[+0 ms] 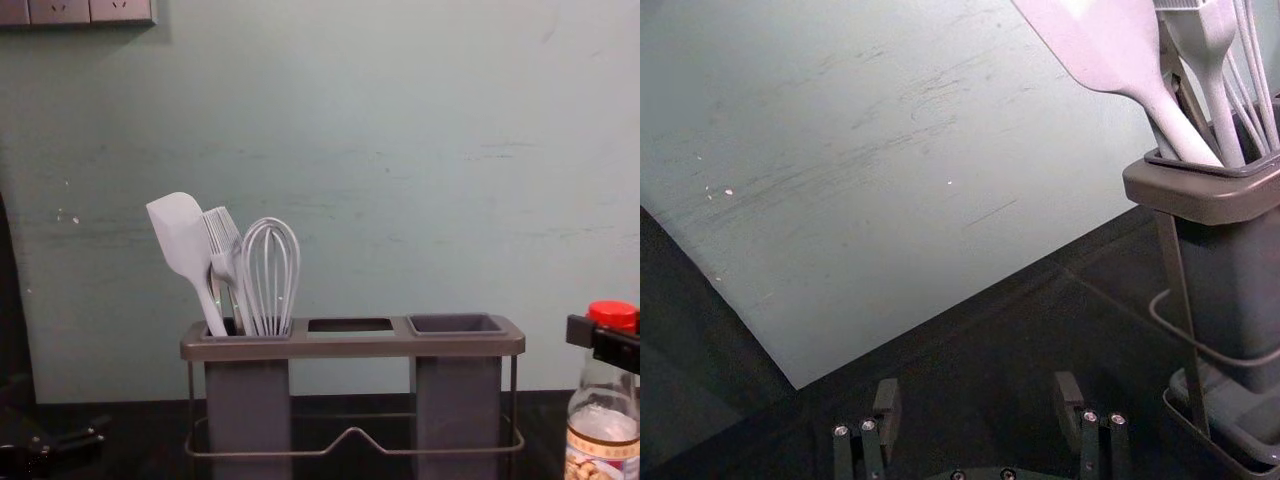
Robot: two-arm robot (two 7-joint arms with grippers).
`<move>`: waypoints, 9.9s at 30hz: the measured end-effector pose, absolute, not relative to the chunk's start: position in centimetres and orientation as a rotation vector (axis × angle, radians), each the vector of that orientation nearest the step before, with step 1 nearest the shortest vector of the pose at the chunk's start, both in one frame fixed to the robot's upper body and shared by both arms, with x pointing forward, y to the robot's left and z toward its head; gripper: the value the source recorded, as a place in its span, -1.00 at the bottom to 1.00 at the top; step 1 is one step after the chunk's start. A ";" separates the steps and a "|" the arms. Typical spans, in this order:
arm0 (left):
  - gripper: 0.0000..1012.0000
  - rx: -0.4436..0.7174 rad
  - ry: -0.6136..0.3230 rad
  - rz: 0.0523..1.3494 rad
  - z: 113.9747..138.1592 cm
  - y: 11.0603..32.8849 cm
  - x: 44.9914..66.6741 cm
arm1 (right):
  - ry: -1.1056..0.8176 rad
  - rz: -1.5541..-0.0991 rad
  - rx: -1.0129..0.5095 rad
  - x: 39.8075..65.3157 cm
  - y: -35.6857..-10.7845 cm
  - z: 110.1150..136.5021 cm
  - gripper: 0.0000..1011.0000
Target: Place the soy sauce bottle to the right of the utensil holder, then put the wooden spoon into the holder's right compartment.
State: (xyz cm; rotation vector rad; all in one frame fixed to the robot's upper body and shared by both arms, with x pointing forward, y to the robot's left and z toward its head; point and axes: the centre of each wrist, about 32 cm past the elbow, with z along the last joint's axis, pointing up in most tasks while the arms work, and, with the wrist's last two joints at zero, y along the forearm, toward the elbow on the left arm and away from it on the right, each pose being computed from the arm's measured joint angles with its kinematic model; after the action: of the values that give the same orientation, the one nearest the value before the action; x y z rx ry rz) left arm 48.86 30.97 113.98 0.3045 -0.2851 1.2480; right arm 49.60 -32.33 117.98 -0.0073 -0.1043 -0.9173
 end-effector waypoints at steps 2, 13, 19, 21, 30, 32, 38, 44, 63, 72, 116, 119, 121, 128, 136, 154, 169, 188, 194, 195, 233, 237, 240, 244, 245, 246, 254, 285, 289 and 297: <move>0.99 0.304 -0.285 1.248 114.0 31.0 48.9 | -0.103 -0.919 -0.007 49.8 -32.2 117.9 -0.24; 0.99 0.304 -0.285 1.248 114.0 31.0 48.9 | -0.103 -0.928 0.012 51.5 -31.5 117.6 -0.24; 0.99 0.304 -0.285 1.248 114.0 31.0 48.9 | -0.098 -0.927 0.015 52.0 -31.2 117.4 -0.24; 0.99 0.304 -0.285 1.248 114.0 31.0 48.9 | -0.094 -0.927 0.017 52.2 -31.1 117.3 -0.24; 0.99 0.304 -0.285 1.248 114.0 31.0 48.9 | -0.089 -0.924 0.024 52.4 -30.9 117.0 -0.24; 0.99 0.304 -0.285 1.248 114.0 31.0 48.9 | -0.089 -0.925 0.025 52.4 -30.8 117.0 -0.24; 0.99 0.304 -0.285 1.248 114.0 31.0 48.9 | -0.096 -0.929 0.033 52.4 -30.8 117.3 0.06; 0.99 0.304 -0.285 1.248 114.0 31.0 48.9 | -0.128 -0.938 0.048 52.1 -31.0 118.5 0.41; 0.99 0.304 -0.285 1.248 114.0 31.0 48.9 | -0.132 -0.841 -0.026 46.3 -29.5 120.4 0.98; 0.99 0.304 -0.285 1.248 114.0 31.0 48.9 | -0.060 -0.758 -0.136 43.6 -27.8 118.7 0.98; 0.99 0.304 -0.285 1.248 114.0 31.0 48.9 | 0.053 -0.791 -0.371 41.7 -24.7 118.0 0.98; 0.99 0.304 -0.285 1.248 114.0 31.0 48.9 | 0.094 -0.797 -0.451 41.6 -23.9 119.2 0.98; 0.99 0.304 -0.285 1.248 114.0 31.0 48.9 | 0.113 -0.796 -0.493 41.6 -23.4 119.9 0.98; 0.99 0.304 -0.285 1.248 114.0 31.0 48.9 | 0.147 -0.786 -0.630 41.8 -21.7 122.0 0.98; 0.99 0.304 -0.285 1.248 114.0 31.0 48.9 | 0.157 -0.791 -0.686 43.2 -20.3 122.4 0.98; 0.99 0.304 -0.285 1.248 114.0 31.0 48.9 | 0.211 -0.791 -0.706 46.5 -18.4 121.9 0.98; 0.99 0.304 -0.285 1.248 114.0 31.0 48.9 | 0.240 -0.838 -0.674 46.9 -17.6 121.1 0.98; 0.99 0.304 -0.285 1.248 114.0 31.0 48.9 | 0.242 -0.856 -0.679 47.1 -17.2 120.8 0.98; 0.99 0.304 -0.285 1.248 114.0 31.0 48.9 | 0.242 -0.851 -0.682 47.3 -17.1 120.7 0.98; 0.99 0.304 -0.285 1.248 114.0 31.0 48.9 | 0.243 -0.850 -0.682 47.4 -17.1 120.6 0.98; 0.99 0.304 -0.285 1.248 114.0 31.0 48.9 | 0.241 -0.836 -0.718 47.9 -16.3 121.1 0.98; 0.99 0.304 -0.285 1.248 114.0 31.0 48.9 | 0.245 -0.838 -0.721 47.9 -16.4 121.0 0.98; 0.99 0.304 -0.285 1.248 114.0 31.0 48.9 | 0.249 -0.837 -0.722 47.9 -16.5 120.9 0.98; 0.99 0.304 -0.285 1.248 114.0 31.0 48.9 | 0.251 -0.838 -0.723 47.9 -16.6 120.8 0.98; 0.99 0.304 -0.285 1.248 114.0 31.0 48.9 | 0.251 -0.838 -0.723 47.9 -16.6 120.7 0.98; 0.99 0.304 -0.285 1.248 114.0 31.0 48.9 | 0.251 -0.839 -0.723 47.9 -16.6 120.7 0.98; 0.99 0.304 -0.285 1.248 114.0 31.0 48.9 | 0.249 -0.833 -0.718 47.9 -16.8 120.7 0.97; 0.99 0.304 -0.285 1.248 114.0 31.0 48.9 | 0.171 -0.820 -0.621 45.0 -18.9 123.6 0.66; 0.99 0.304 -0.285 1.248 114.0 31.0 48.9 | 0.120 -0.831 -0.541 43.5 -20.0 123.7 0.66; 0.99 0.304 -0.285 1.248 114.0 31.0 48.9 | -0.031 -0.886 -0.312 40.2 -22.4 121.9 0.66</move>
State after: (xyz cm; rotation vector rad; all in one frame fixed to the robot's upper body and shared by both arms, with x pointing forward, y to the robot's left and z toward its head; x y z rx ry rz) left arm 48.86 30.97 113.98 0.3045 -0.2850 1.2480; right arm 40.19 -22.40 121.93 -0.3117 -0.0306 -0.8864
